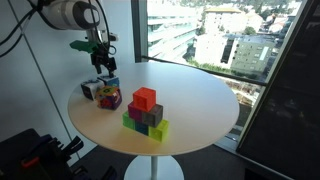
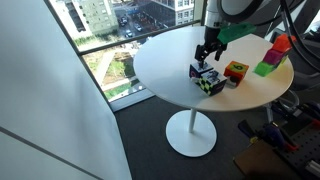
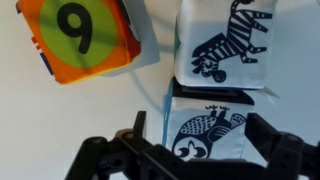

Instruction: Pick up the block with d on it and put it on the block with l on it

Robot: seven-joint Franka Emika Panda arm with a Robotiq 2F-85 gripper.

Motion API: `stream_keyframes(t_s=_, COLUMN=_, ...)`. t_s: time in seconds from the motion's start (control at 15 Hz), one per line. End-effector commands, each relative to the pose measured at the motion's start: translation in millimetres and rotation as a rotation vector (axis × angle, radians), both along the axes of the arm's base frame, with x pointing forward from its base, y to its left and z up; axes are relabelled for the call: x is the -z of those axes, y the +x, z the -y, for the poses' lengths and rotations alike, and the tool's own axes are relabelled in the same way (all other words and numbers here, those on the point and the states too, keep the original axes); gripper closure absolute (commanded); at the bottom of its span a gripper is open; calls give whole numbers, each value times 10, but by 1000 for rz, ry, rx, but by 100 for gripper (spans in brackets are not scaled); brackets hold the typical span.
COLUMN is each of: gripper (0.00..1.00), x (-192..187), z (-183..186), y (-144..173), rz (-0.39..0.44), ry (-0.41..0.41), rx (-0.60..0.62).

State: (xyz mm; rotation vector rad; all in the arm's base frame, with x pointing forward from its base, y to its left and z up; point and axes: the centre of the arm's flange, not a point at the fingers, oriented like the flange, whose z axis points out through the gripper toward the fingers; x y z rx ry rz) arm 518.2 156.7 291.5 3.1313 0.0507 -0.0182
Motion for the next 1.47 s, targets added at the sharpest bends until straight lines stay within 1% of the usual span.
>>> stream_keyframes(t_s=0.0, gripper=0, x=18, z=-86, y=134, rz=12, ry=-25, rx=10)
stream_keyframes(t_s=0.53, gripper=0, x=84, z=-187, y=222, rz=10, ry=-31, rx=7)
stream_keyframes(t_s=1.0, gripper=0, x=152, z=-212, y=242, rz=8, ry=-66, rx=-9)
stream_keyframes(t_s=1.4, gripper=0, x=176, z=-233, y=239, rz=9, ry=-60, rx=4)
